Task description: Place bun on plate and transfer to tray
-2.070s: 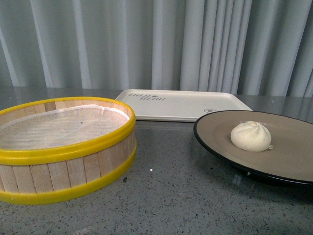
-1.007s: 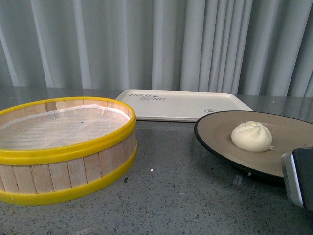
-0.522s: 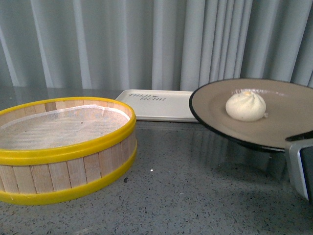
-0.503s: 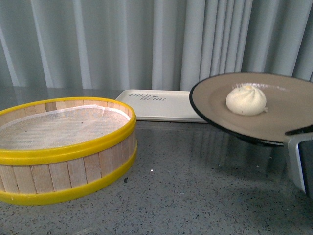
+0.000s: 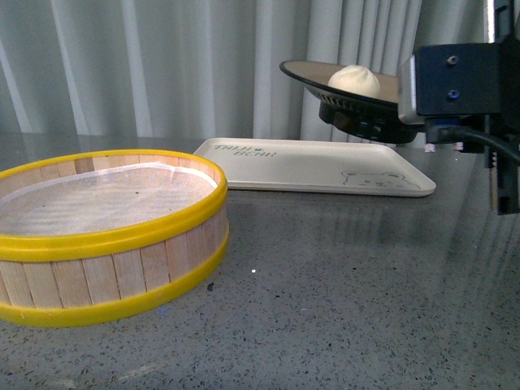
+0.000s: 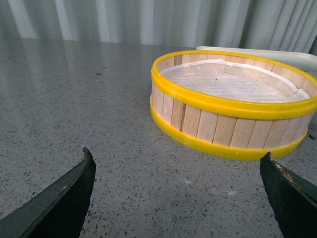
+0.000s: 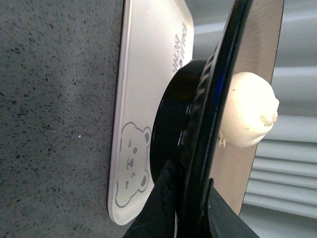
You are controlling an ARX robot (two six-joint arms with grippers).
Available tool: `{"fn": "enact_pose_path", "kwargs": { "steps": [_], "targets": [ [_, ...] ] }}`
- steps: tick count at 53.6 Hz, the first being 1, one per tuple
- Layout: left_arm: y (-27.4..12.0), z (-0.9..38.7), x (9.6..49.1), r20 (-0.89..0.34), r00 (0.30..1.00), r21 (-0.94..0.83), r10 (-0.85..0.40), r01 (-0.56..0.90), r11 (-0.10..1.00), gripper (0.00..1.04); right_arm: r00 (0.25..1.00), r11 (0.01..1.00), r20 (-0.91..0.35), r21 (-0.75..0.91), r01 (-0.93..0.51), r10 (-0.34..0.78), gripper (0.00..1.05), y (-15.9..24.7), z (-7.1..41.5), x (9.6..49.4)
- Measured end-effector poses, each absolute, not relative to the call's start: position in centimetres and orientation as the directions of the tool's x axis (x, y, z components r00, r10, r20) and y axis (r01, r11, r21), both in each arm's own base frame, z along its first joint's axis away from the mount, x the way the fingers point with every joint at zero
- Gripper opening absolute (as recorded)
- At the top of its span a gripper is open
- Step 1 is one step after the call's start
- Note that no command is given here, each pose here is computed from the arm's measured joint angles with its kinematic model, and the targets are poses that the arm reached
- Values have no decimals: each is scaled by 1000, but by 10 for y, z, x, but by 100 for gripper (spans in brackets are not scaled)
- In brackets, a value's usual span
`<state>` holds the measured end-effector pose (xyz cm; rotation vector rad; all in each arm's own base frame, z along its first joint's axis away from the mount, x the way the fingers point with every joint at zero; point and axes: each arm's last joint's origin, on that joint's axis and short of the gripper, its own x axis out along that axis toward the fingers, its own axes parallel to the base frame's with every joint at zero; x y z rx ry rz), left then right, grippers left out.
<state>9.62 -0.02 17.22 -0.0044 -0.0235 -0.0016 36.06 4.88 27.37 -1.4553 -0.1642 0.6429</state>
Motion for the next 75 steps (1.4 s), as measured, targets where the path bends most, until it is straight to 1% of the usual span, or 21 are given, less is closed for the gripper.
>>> {"fn": "enact_pose_path", "kwargs": {
  "steps": [12, 25, 48, 58, 66, 67, 68, 73, 75],
  "targets": [
    [0, 172, 96, 23, 1000, -4, -2, 2, 1000, 98, 826, -12, -327, -932, -363, 458, 3, 58, 270, 413],
    [0, 172, 96, 23, 1000, -4, -2, 2, 1000, 98, 808, -21, -373, -912, -409, 456, 3, 67, 267, 444],
    [0, 172, 96, 23, 1000, -4, -2, 2, 1000, 98, 773, -71, -449, -880, -470, 449, 3, 70, 237, 483],
    [0, 172, 96, 23, 1000, -4, -2, 2, 1000, 98, 773, -84, -458, -878, -472, 439, 3, 68, 234, 493],
    [0, 172, 96, 23, 1000, -4, -2, 2, 1000, 98, 772, -86, -488, -862, -499, 408, 3, 66, 235, 496],
    [0, 172, 96, 23, 1000, -4, -2, 2, 1000, 98, 771, -88, -491, -860, -502, 406, 3, 66, 235, 496],
    [0, 172, 96, 23, 1000, -4, -2, 2, 1000, 98, 770, -88, -496, -858, -506, 402, 9, 66, 235, 496],
    [0, 172, 96, 23, 1000, -4, -2, 2, 1000, 98, 766, -81, -498, -855, -513, 407, 27, 67, 235, 495],
    [0, 172, 96, 23, 1000, -4, -2, 2, 1000, 98, 763, -77, -499, -853, -516, 411, 32, 68, 235, 495]
  ]
}}
